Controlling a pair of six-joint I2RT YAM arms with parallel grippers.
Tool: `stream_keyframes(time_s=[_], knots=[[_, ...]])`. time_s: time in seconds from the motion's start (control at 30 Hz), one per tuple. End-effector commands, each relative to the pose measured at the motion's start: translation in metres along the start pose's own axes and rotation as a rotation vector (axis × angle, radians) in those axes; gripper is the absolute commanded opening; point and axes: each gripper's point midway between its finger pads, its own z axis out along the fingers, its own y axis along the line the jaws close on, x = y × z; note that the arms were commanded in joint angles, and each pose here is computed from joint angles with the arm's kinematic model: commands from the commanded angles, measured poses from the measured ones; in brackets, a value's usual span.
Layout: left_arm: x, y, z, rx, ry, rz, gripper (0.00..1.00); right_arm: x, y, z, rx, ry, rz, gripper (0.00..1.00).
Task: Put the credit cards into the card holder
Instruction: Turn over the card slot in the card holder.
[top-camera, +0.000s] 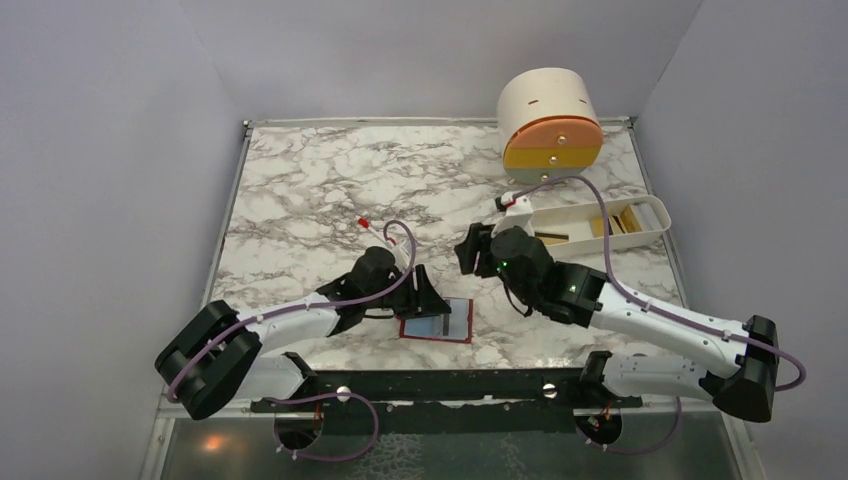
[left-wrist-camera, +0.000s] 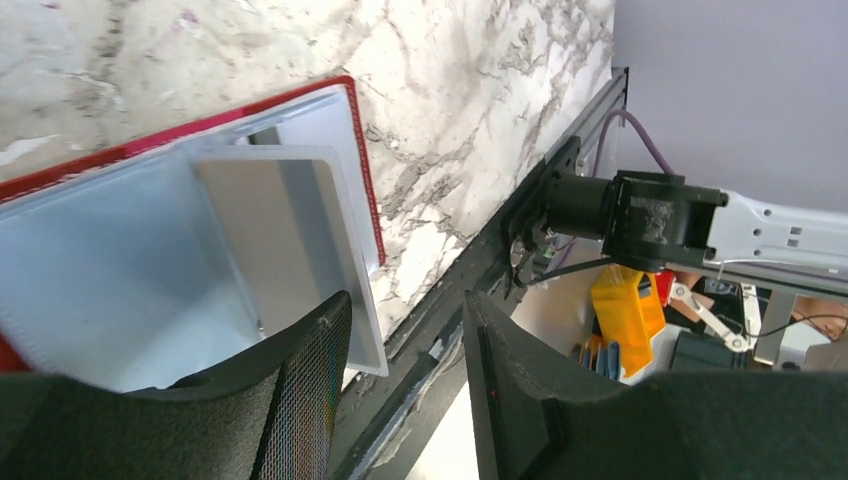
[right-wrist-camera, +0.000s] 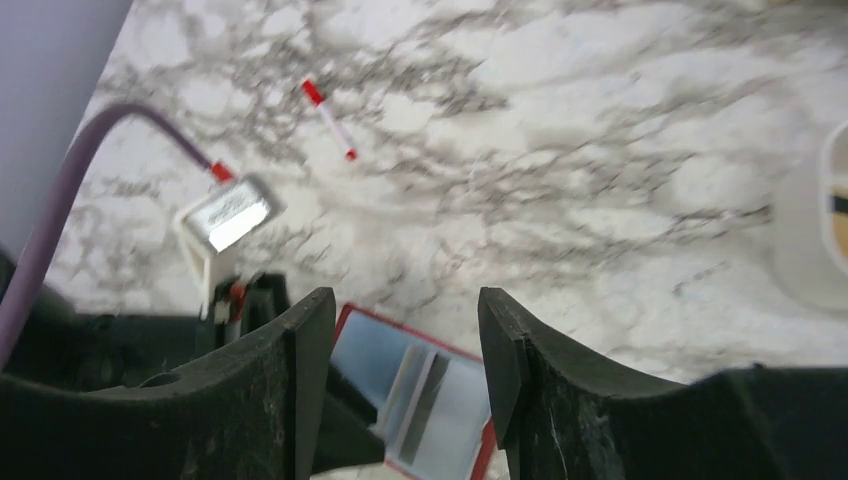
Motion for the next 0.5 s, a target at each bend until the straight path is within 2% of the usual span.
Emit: stream_keyframes(time_s=[0.0,0.2,0.37,0.47], knots=[[0.002,-0.017,0.012,0.043,0.02,0.039,0.48,-0.039,-0.054,0.006,0.175,-0.052,-0.151,0.56],[0.009,-0.017,0.019,0.042,0.048,0.078,0.5,-0.072,-0.114,0.026,0.298,-0.037,-0.209,0.56],[0.009,-0.017,0.015,0.038,0.04,0.104,0.55,-0.086,-0.17,0.044,0.393,0.039,-0.231,0.56],[0.006,-0.008,0.01,-0.03,0.029,0.135,0.6,-0.095,-0.21,0.047,0.503,0.088,-0.25,0.57]])
